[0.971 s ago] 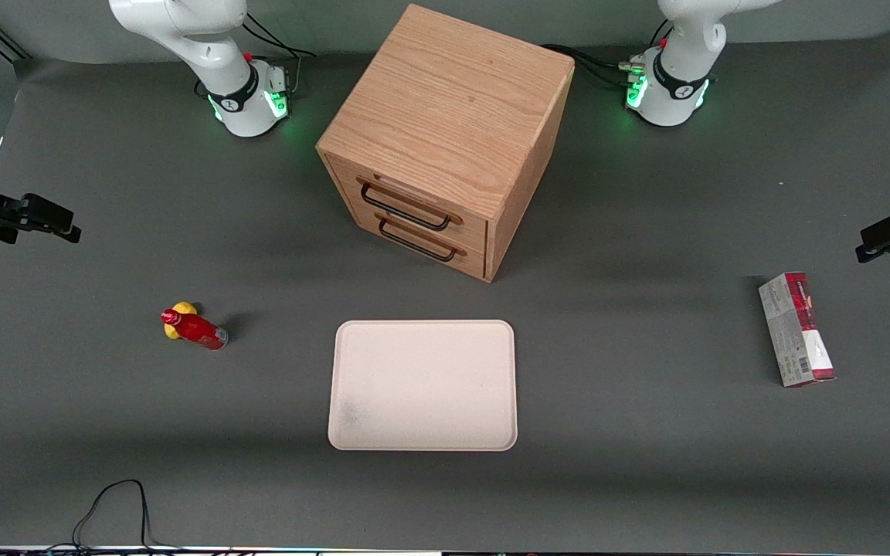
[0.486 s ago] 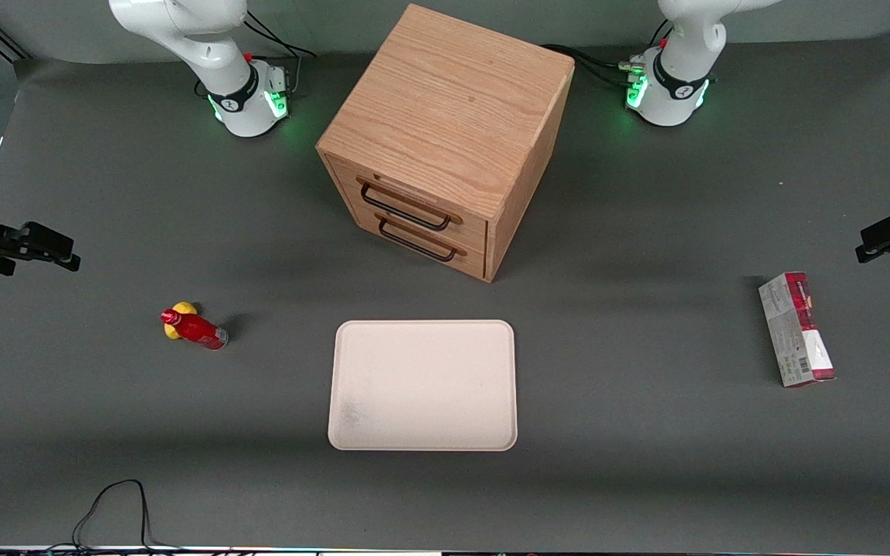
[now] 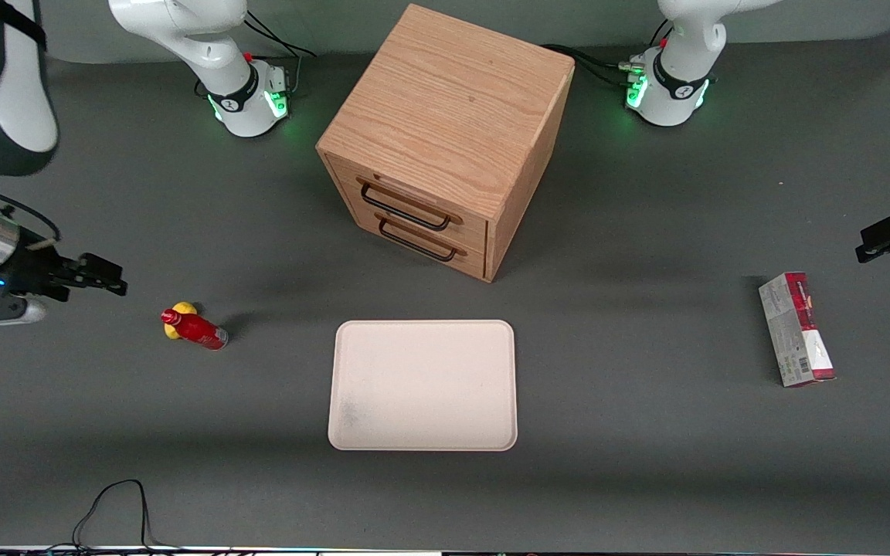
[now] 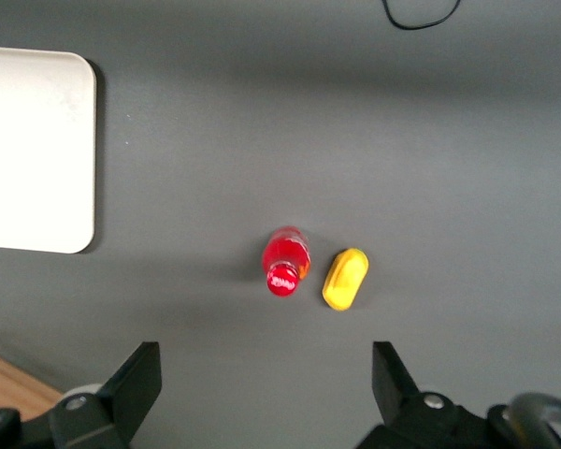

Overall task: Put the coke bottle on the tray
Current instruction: 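Move the open right gripper down over the red Coca-Cola bottle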

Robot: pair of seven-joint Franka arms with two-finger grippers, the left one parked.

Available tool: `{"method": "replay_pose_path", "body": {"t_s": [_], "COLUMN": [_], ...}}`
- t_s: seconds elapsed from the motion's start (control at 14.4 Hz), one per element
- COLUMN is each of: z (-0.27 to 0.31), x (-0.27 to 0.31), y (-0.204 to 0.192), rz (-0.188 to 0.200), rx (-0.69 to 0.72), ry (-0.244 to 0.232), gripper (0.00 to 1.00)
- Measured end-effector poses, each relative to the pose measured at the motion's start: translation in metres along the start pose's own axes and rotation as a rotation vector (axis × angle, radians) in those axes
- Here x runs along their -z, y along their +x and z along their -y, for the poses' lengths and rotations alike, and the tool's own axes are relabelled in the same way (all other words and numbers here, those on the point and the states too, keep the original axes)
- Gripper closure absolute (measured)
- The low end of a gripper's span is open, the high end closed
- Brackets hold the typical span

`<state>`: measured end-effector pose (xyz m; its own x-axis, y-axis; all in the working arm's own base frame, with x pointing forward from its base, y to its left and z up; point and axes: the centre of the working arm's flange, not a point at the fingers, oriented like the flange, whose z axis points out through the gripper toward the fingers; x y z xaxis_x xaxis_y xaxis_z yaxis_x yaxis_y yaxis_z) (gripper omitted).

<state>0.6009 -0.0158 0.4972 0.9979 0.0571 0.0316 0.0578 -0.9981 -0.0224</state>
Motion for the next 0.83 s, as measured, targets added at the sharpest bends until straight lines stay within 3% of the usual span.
{"method": "replay_pose_path", "body": {"t_s": [0.55,0.83], "z": [0.017,0.012], "x": [-0.132,-0.151], "y": [-0.018,-0.028], "rz": [-0.086,-0.081], "rx": [0.026,0.016], "ry": [-0.015,-0.018], "gripper": [0.0,0.0]}}
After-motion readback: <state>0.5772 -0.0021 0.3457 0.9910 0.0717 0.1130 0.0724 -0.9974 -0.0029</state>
